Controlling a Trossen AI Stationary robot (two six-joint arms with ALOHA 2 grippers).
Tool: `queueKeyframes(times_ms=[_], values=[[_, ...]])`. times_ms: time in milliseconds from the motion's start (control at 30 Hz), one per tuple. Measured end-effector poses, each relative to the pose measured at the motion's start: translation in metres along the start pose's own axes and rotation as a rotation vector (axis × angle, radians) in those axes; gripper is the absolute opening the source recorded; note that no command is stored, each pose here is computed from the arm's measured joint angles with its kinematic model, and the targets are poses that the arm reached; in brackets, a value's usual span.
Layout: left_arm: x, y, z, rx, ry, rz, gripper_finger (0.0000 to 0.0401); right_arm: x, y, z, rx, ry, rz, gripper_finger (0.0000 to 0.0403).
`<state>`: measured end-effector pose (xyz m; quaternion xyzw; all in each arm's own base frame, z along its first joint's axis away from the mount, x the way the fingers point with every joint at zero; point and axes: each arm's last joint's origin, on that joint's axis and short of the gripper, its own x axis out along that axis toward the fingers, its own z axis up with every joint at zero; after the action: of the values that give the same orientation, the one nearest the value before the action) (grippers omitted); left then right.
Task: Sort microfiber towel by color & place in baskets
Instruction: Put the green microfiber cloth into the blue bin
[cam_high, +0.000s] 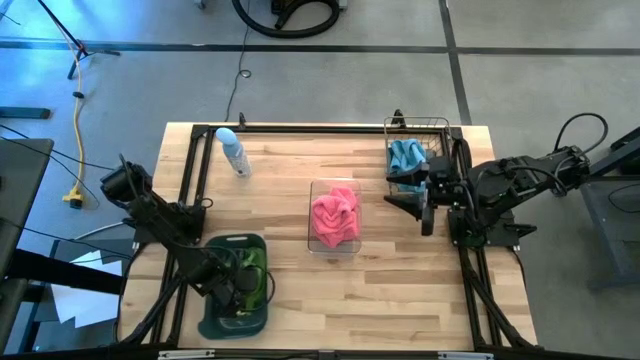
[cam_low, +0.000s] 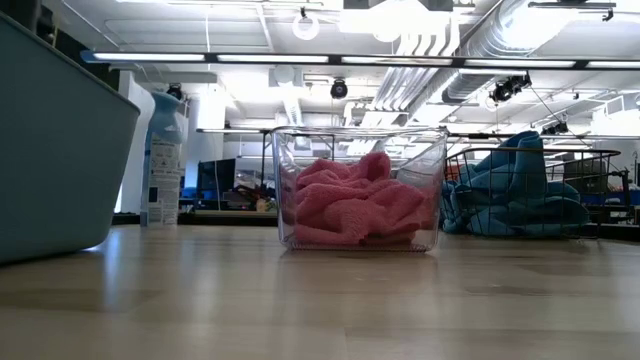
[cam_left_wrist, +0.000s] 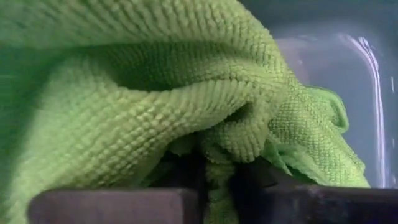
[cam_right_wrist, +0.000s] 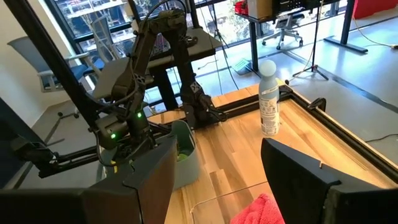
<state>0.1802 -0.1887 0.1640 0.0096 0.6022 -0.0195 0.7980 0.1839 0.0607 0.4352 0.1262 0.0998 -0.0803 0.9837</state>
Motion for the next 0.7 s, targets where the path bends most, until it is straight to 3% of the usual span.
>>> queueKeyframes(times_ms=[267,700], values=[[-0.006,0.004,0.007,-0.038,0.071,-0.081,0.0125,0.0,-0.001,0.0,-0.005,-0.011,-0.029,0.0234],[-0.062,0.008,0.024,-0.017,0.055,-0.092,0.0218,0.0,-0.001,0.0,-0.006,-0.011,-0.03,0.0234]])
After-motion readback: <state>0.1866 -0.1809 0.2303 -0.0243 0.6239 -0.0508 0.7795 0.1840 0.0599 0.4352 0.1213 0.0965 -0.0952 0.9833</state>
